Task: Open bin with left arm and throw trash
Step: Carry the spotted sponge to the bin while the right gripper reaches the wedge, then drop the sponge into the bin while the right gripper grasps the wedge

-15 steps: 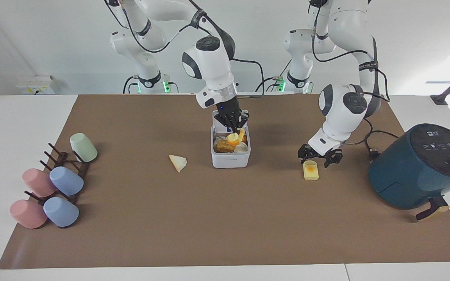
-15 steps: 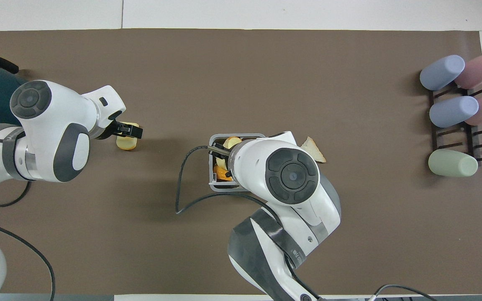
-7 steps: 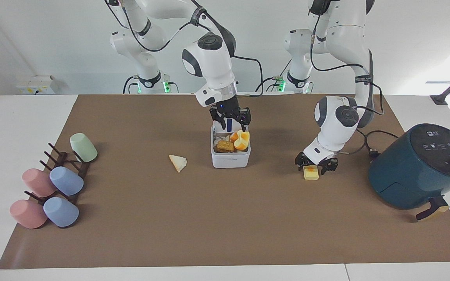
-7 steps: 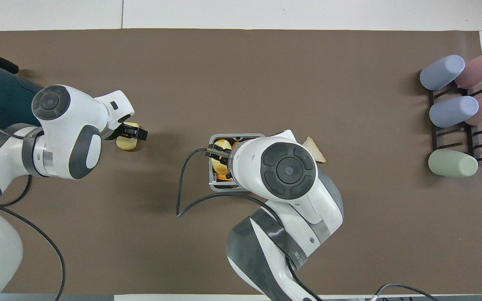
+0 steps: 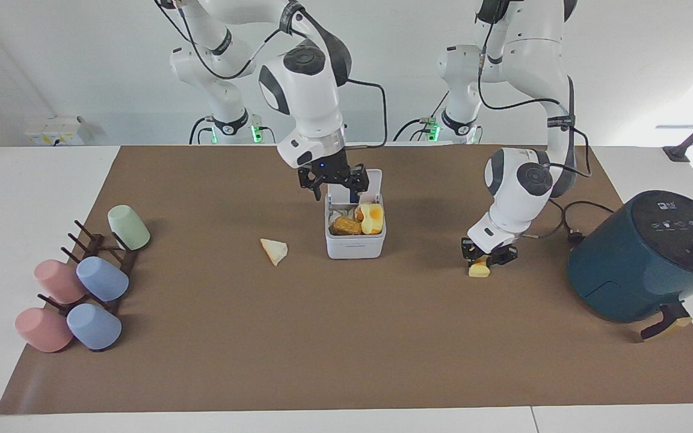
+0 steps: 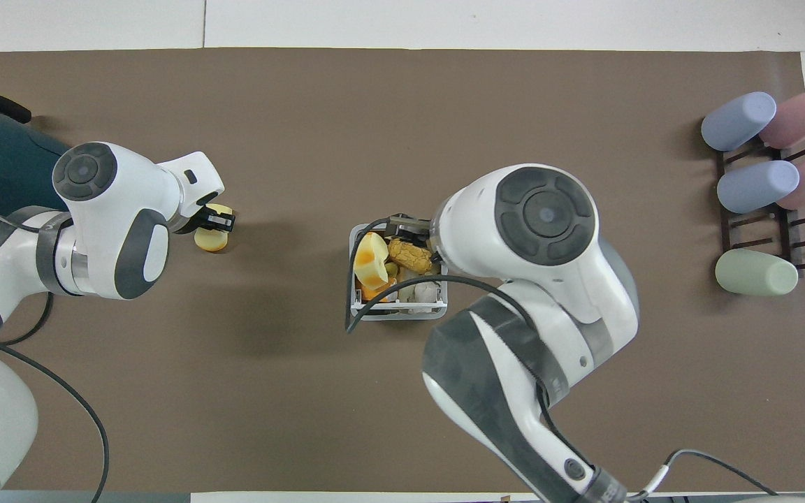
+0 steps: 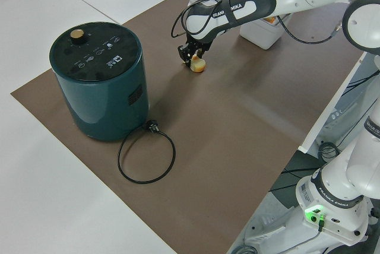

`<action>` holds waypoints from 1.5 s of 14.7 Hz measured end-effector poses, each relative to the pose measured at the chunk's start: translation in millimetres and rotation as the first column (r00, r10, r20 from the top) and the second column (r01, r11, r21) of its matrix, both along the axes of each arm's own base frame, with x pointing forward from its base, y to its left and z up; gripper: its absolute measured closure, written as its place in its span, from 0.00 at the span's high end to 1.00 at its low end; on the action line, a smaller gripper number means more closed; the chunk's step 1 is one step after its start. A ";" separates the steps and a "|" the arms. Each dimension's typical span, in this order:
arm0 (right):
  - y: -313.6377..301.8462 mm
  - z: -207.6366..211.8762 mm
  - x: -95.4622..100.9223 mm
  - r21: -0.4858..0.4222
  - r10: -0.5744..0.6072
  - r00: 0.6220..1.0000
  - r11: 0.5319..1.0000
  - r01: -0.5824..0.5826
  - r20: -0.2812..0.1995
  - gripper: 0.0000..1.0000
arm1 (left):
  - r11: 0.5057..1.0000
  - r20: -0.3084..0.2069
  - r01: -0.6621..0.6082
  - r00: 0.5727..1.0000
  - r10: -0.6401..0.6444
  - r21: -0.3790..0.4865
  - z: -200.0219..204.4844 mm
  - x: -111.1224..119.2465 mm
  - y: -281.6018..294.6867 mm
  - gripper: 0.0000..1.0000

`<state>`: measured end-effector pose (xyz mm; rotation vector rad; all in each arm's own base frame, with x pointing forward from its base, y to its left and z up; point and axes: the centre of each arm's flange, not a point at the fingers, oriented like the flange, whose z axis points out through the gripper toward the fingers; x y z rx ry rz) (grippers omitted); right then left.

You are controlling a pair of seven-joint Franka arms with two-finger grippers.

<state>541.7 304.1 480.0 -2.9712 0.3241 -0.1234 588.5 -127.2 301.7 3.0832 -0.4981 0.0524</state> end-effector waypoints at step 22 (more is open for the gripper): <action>-159.1 -160.4 -29.4 -0.161 0.779 0.627 0.617 -0.770 -0.016 1.00 | 0.969 -0.032 -0.197 0.980 0.195 -0.149 169.8 -63.9 -277.4 0.27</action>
